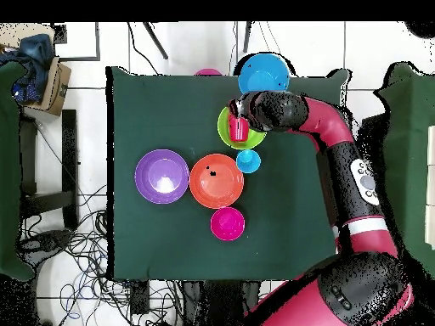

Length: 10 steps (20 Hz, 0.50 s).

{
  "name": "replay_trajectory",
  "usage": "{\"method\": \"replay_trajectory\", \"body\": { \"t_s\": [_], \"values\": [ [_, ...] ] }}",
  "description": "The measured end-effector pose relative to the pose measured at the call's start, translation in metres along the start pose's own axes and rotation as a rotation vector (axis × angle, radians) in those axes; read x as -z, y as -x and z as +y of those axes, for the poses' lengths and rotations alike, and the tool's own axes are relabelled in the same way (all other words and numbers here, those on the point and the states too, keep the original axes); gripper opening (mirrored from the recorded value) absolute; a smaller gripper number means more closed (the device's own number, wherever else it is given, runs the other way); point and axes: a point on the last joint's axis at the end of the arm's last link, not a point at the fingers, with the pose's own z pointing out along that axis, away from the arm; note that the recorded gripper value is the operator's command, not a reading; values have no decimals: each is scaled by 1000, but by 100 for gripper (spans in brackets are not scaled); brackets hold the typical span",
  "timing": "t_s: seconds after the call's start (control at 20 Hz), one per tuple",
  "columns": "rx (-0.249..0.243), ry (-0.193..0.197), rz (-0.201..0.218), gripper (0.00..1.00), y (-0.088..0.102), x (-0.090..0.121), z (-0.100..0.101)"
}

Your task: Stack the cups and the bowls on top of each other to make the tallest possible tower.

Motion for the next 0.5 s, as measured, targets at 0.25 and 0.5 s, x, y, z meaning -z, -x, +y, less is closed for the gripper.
{"method": "replay_trajectory", "body": {
  "t_s": [0.25,0.5],
  "values": [
    [-1,-3,-6,100,6,11,0],
    [-4,-10,-19,100,15,24,-2]
  ]
}}
